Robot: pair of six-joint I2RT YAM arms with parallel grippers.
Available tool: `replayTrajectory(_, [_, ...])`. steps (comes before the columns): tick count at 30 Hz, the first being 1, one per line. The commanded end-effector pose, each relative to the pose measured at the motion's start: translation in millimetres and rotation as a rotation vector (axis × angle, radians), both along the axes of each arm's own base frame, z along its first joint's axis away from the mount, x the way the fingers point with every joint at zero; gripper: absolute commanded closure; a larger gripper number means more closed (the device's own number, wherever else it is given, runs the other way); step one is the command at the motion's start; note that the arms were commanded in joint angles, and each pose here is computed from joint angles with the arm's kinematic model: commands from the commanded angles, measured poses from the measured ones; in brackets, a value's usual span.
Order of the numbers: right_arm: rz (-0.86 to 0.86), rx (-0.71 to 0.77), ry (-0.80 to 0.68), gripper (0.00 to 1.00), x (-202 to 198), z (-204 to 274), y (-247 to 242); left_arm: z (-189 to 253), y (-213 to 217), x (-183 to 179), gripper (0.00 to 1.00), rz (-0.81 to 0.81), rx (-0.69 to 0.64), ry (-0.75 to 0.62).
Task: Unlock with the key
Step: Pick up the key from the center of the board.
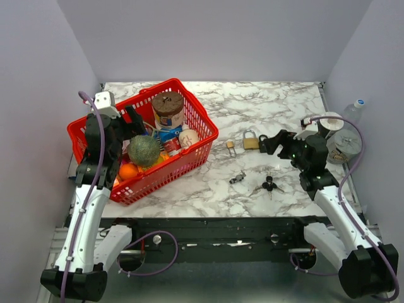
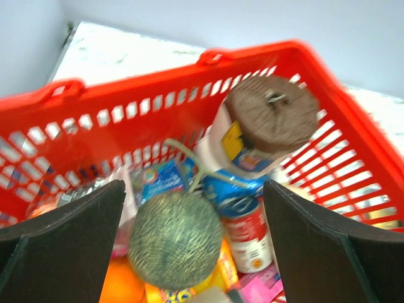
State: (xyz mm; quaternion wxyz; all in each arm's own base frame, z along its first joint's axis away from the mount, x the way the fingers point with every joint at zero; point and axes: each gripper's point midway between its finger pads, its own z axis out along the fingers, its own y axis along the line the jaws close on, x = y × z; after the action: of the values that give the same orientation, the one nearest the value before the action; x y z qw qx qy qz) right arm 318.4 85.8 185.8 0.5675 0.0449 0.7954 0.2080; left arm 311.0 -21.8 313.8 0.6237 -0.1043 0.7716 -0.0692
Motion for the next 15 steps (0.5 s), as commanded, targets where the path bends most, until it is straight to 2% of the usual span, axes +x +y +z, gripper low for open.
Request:
replayTrajectory(1, [0.001,0.042,0.146,0.12,-24.6,-22.2,4.7,55.2,-31.4,4.6,0.05,-0.144,-0.048,-0.093])
replayTrajectory(5, [0.066,0.079,0.200,0.15,-35.2,-29.3,26.3,98.4,-90.5,-4.9,0.08,-0.338,-0.060,-0.152])
replayTrajectory(8, [0.119,0.061,0.262,0.15,-44.6,-41.0,50.8,110.2,-103.7,-0.5,0.08,-0.352,-0.018,-0.160])
replayTrajectory(10, [0.160,0.043,0.289,0.15,-48.1,-47.1,64.8,96.3,-117.4,2.7,0.07,-0.390,0.001,-0.125])
replayTrajectory(15, [0.255,0.047,0.447,0.19,-55.2,-76.7,87.4,25.3,-141.0,12.1,0.08,-0.463,0.005,-0.041])
